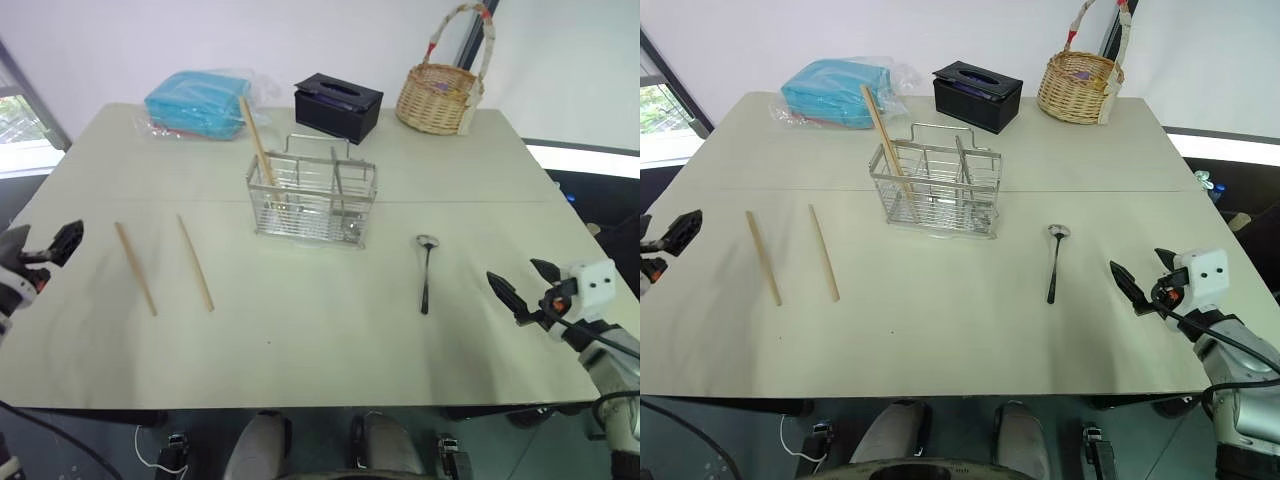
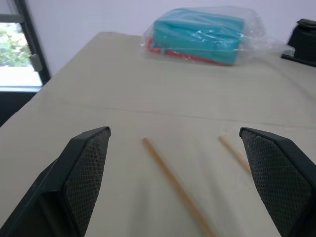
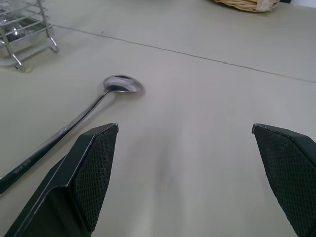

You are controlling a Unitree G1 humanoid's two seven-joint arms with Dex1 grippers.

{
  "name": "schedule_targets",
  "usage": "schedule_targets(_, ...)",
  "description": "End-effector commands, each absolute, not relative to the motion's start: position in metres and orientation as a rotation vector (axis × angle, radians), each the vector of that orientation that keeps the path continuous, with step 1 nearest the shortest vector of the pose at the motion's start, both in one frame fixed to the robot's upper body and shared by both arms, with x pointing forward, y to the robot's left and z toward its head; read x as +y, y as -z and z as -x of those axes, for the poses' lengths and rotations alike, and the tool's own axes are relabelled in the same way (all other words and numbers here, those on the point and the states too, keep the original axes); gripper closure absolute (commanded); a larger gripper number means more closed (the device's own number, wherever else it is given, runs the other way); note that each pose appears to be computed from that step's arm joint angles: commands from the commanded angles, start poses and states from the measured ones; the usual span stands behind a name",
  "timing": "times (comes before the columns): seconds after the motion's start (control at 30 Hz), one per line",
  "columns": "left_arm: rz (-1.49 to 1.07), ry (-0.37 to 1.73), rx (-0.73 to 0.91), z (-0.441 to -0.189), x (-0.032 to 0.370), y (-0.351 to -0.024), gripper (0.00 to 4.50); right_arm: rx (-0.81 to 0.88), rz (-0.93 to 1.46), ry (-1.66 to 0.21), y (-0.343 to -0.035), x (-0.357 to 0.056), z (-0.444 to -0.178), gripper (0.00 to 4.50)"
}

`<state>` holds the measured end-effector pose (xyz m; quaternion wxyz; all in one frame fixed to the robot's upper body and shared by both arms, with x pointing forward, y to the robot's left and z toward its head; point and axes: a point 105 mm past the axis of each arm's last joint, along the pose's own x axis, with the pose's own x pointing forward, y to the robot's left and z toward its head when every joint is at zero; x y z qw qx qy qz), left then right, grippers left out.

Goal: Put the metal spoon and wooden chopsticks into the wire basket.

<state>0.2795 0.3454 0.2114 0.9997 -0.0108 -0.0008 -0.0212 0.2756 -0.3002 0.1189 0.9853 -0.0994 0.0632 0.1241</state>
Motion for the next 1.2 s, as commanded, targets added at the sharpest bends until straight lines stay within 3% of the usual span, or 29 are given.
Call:
schedule_targets(0.03,-0.054,0.301,-0.069,-0.280,0.291,-0.254,0.09,0.113,0.270,-0.261,-0.143,-0.294,-0.286,0.00)
schedule_targets(0.23,-0.155,0.818,-0.011,-0.257,0.204,-0.276,0.09,0.200,0.218,-0.252,-0.152,-0.267,-0.301,0.00)
schedule_targets(0.4,-0.204,1.046,0.033,-0.250,0.170,-0.276,0.09,0.297,0.086,-0.134,-0.138,-0.244,-0.318,0.00)
schedule_targets(0.8,-0.236,1.158,0.011,-0.265,0.149,-0.274,0.09,0.375,0.023,-0.117,-0.124,-0.193,-0.350,0.00)
schedule_targets(1.1,-0.232,1.204,0.012,-0.259,0.144,-0.275,0.09,0.454,-0.013,-0.088,-0.099,-0.189,-0.361,0.00)
schedule_targets(1.2,-0.233,1.227,0.027,-0.255,0.142,-0.274,0.00,0.454,-0.033,-0.090,-0.095,-0.184,-0.363,0.87)
